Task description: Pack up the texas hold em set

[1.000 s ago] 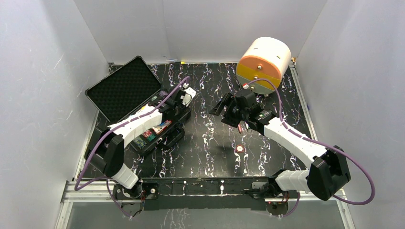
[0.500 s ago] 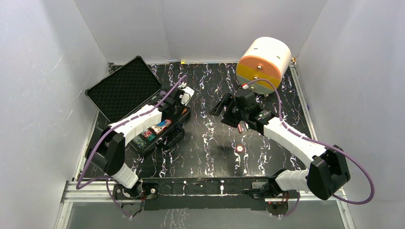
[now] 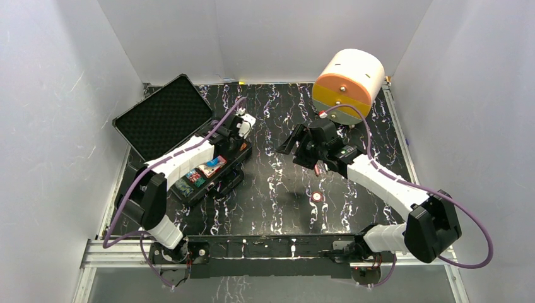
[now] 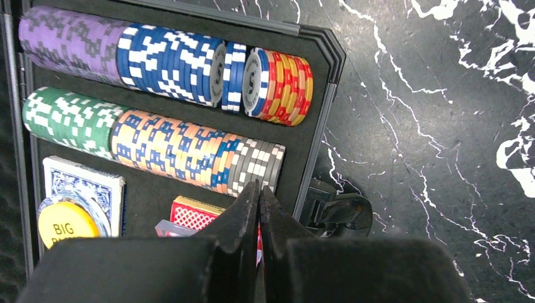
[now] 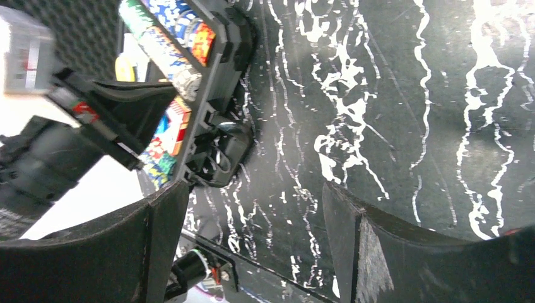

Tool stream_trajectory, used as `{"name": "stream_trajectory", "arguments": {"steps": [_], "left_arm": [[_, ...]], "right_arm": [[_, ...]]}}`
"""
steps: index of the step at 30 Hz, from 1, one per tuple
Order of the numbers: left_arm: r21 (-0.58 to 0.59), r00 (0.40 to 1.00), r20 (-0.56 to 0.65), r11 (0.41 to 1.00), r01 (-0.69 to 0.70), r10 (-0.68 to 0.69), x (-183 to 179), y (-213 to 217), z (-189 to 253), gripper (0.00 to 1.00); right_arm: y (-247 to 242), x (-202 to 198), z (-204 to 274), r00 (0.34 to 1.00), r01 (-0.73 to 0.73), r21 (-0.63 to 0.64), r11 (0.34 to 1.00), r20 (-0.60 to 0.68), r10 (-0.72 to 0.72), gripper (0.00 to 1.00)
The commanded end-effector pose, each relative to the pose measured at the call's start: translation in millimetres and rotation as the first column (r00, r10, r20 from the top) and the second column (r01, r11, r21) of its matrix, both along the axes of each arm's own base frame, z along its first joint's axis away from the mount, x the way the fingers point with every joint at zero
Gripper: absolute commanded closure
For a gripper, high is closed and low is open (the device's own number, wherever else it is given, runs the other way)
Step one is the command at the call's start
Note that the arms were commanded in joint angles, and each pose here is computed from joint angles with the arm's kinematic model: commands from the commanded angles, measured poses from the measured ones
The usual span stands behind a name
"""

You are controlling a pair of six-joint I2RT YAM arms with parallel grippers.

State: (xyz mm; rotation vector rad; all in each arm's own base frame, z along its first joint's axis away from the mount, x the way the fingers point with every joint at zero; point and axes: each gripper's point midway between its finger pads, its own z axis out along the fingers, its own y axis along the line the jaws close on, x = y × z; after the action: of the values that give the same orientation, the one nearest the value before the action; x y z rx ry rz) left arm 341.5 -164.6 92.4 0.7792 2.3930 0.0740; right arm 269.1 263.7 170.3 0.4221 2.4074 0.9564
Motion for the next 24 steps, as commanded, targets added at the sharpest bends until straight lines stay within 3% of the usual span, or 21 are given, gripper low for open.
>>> {"name": "stream_trajectory", "arguments": {"steps": [1,5,8,13,19,24], "left_arm": [[-0.073,0.997,0.072,0.997,-0.015,0.021,9,-6,44,0.96],[-0.161,0.991,0.136,0.987,0.0,0.022,7,-12,80,0.77],[-0.221,0.984,0.173,0.975,0.01,0.029,3,-15,102,0.71],[-0.366,0.98,0.186,0.93,0.009,0.064,-12,-24,127,0.52],[-0.536,0.977,0.18,0.844,-0.001,0.115,-29,-36,141,0.31],[-0.613,0.975,0.166,0.79,-0.018,0.151,-35,-41,144,0.2]], "right_arm": [[-14,7,-8,1.0,0.0,-0.114,0.994,0.031,0.003,0.15],[-41,9,-25,1.0,0.024,-0.291,0.956,0.022,-0.019,0.14],[-69,4,-44,0.999,0.031,-0.434,0.901,-0.01,-0.039,0.14],[-115,-19,-72,0.987,0.043,-0.606,0.795,-0.096,-0.127,0.14],[-131,-51,-97,0.973,0.003,-0.62,0.784,-0.18,-0.146,0.13],[-124,-68,-122,0.957,-0.092,-0.592,0.8,-0.275,-0.093,0.14]]}}
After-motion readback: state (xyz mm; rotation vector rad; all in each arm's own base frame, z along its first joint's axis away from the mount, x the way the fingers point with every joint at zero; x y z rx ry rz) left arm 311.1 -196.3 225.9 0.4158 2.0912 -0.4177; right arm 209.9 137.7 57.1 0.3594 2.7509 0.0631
